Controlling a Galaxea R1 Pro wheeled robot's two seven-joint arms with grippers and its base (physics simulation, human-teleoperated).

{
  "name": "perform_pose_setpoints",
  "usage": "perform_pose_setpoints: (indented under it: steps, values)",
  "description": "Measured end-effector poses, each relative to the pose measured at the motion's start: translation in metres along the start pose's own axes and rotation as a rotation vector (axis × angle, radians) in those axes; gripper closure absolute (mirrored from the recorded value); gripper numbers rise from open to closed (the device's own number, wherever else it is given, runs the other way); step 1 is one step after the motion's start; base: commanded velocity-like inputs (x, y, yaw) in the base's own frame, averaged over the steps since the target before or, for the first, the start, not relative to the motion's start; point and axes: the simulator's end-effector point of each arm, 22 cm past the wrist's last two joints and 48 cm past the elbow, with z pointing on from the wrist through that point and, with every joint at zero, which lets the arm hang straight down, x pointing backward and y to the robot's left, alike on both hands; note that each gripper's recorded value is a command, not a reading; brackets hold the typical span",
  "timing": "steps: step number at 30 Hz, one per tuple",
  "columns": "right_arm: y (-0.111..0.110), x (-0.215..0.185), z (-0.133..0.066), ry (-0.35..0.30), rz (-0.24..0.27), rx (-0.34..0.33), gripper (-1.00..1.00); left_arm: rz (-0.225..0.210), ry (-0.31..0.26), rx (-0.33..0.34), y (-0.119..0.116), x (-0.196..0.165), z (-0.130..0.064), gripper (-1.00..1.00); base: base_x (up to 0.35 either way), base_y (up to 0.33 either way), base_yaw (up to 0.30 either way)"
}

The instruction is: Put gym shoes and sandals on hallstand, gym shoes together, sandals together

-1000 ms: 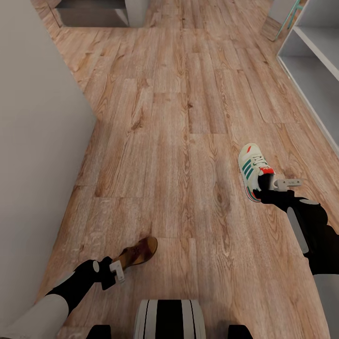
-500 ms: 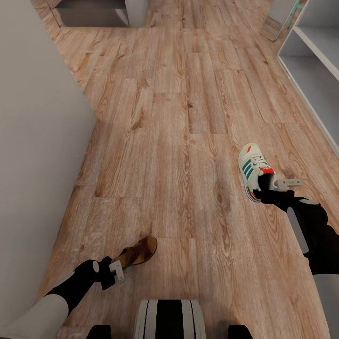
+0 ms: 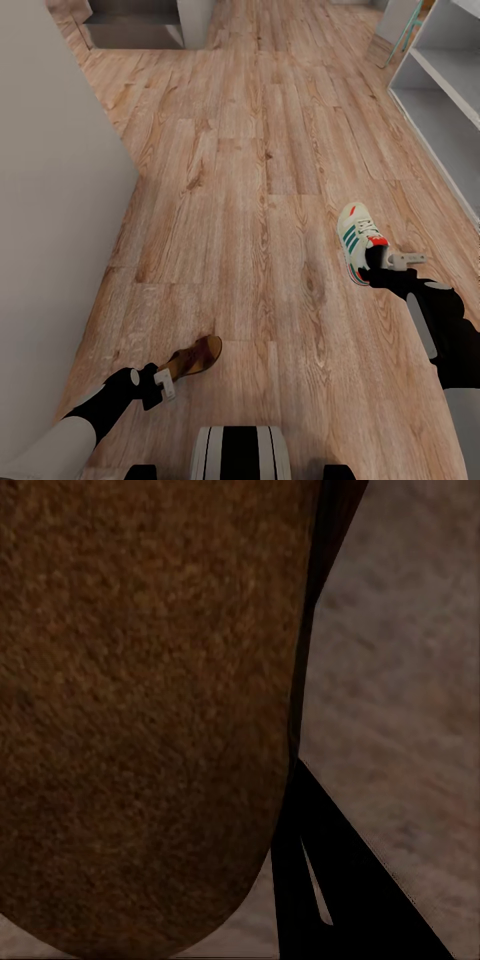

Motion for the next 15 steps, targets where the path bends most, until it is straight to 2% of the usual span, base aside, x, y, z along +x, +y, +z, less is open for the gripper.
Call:
perform_pose_setpoints:
  steps: [7, 10, 12, 15]
  values:
    - [-0.004, -0.016, -0.012, -0.027, 0.001, 0.005, 1.0, 0.001, -0.013, -0.029, 0.011, -0.006, -0.013, 1.0, 0.0, 0.0, 0.0]
    - [-0.008, -0.023, -0.017, -0.038, -0.016, 0.024, 1.0, -0.001, -0.021, -0.042, 0.017, -0.009, -0.018, 1.0, 0.0, 0.0, 0.0]
    - [-0.015, -0.027, -0.021, -0.043, -0.047, 0.054, 1.0, -0.027, -0.033, -0.056, 0.024, -0.011, -0.023, 1.0, 0.0, 0.0, 0.0]
    - [-0.019, -0.034, -0.026, -0.055, -0.058, 0.068, 1.0, -0.067, -0.051, -0.075, 0.032, -0.013, -0.031, 1.0, 0.0, 0.0, 0.0]
